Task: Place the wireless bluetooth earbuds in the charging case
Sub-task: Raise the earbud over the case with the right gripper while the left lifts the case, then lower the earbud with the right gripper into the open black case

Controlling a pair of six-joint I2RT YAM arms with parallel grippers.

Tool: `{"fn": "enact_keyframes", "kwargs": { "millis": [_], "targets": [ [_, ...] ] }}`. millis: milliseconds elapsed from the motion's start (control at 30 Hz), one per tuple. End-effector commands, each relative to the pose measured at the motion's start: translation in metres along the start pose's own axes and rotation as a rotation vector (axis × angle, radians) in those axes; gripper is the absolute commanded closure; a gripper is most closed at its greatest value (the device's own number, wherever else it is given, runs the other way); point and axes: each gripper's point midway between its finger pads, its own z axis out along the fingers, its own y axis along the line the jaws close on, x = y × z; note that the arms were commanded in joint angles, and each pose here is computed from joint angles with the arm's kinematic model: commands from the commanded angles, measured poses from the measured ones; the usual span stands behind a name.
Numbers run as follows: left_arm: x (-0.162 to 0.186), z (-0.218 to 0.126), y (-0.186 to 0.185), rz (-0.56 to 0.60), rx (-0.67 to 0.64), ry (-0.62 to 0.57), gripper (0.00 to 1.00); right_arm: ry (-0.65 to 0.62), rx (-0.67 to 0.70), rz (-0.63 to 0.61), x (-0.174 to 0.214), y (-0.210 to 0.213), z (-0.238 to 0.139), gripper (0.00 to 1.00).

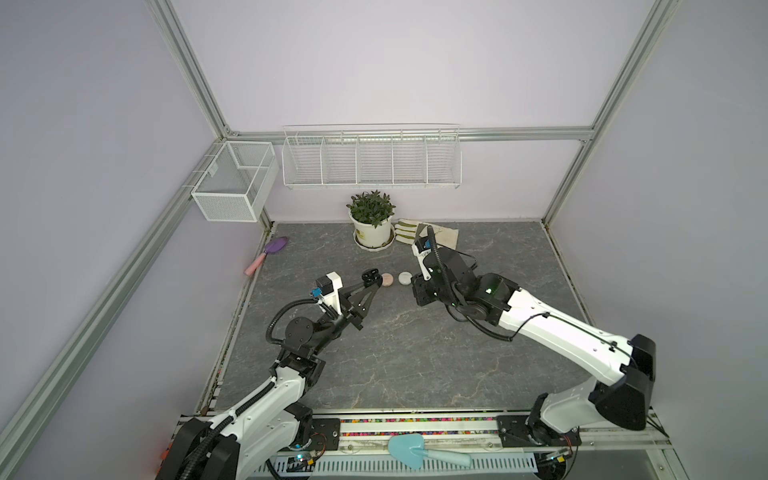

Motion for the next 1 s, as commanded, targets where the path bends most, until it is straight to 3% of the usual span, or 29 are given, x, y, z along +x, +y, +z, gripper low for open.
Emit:
{"fn": "enact_keyframes", "kwargs": {
  "millis": [0, 200, 467, 967],
  "targets": [
    [-0.024, 0.008, -0.018, 0.071, 0.105, -0.071, 1.00, -0.104, -0.099, -0.009, -0.038, 0.020, -0.023, 0.79],
    [-0.018, 0.019, -0.028, 0.112, 0.201, -0.045, 1.00, -0.189, -0.212, -0.023, -0.069, 0.054, -0.046, 0.80],
    [-0.019, 0.019, -0.028, 0.104, 0.219, -0.092, 1.00, -0.201, -0.290, -0.047, -0.069, 0.089, -0.050, 0.80],
    [-0.017, 0.016, -0.029, 0.115, 0.214, -0.072, 1.00, -0.166, -0.286, -0.068, -0.064, 0.099, -0.034, 0.81]
  ]
}}
